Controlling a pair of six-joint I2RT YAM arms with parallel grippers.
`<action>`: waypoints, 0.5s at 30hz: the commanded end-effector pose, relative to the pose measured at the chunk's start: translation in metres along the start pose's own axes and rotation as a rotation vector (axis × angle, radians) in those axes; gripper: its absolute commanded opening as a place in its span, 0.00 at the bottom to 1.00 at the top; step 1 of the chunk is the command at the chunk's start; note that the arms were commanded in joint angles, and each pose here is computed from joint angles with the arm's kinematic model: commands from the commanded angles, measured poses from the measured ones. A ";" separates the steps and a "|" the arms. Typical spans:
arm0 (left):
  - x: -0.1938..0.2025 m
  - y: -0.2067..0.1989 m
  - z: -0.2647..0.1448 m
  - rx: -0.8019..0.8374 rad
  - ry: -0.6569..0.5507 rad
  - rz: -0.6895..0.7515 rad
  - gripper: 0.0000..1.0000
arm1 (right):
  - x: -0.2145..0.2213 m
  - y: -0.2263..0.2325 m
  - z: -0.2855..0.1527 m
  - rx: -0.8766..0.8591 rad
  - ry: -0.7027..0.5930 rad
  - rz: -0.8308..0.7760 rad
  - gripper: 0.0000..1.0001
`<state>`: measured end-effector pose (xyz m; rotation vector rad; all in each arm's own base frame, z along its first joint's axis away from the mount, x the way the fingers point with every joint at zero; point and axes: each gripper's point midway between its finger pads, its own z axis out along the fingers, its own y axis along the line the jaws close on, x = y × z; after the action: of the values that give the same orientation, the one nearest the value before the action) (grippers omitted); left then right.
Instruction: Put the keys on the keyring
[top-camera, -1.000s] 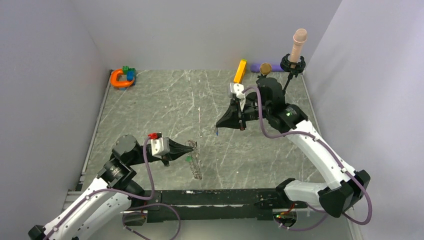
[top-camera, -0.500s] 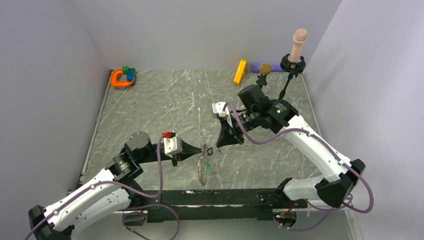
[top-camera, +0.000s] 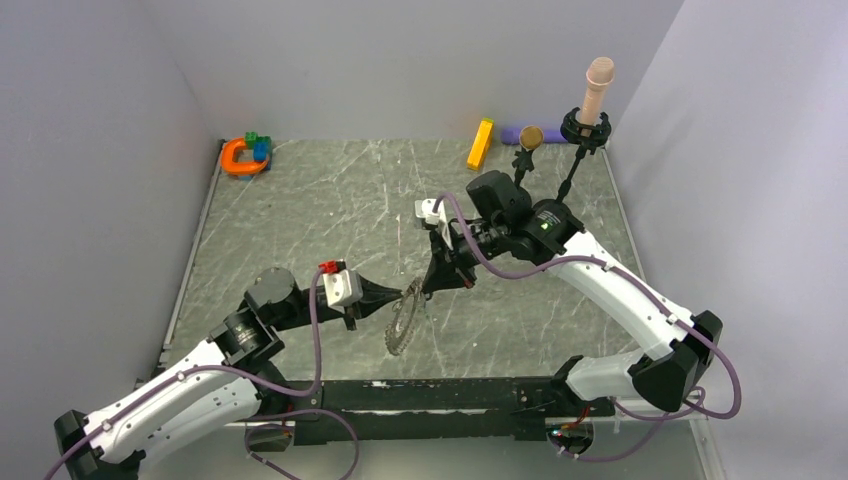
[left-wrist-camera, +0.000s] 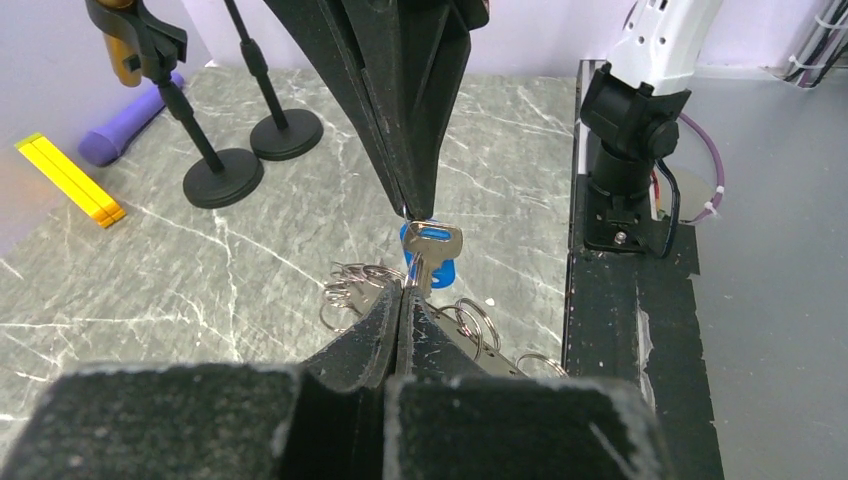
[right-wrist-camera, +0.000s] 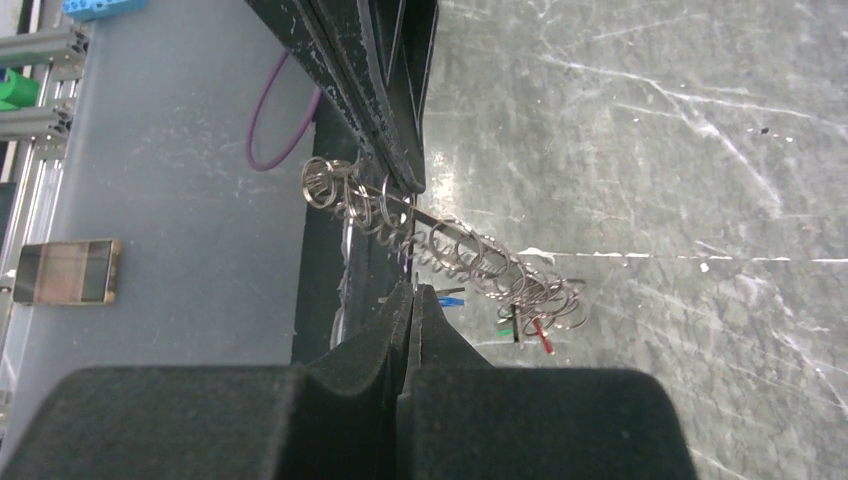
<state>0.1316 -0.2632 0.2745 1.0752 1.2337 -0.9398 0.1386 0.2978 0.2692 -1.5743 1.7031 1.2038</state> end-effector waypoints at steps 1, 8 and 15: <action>-0.022 0.006 0.000 -0.044 -0.080 0.003 0.00 | -0.016 -0.007 0.001 0.033 -0.048 0.001 0.00; -0.020 0.007 0.001 -0.066 -0.085 -0.084 0.00 | -0.017 -0.009 0.001 0.043 -0.043 -0.033 0.00; -0.021 0.010 0.004 -0.081 -0.073 -0.130 0.00 | -0.016 -0.006 0.006 0.033 -0.030 -0.059 0.00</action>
<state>0.1376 -0.2624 0.2667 0.9676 1.3468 -0.9801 0.1450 0.3049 0.2708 -1.5526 1.6960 1.1799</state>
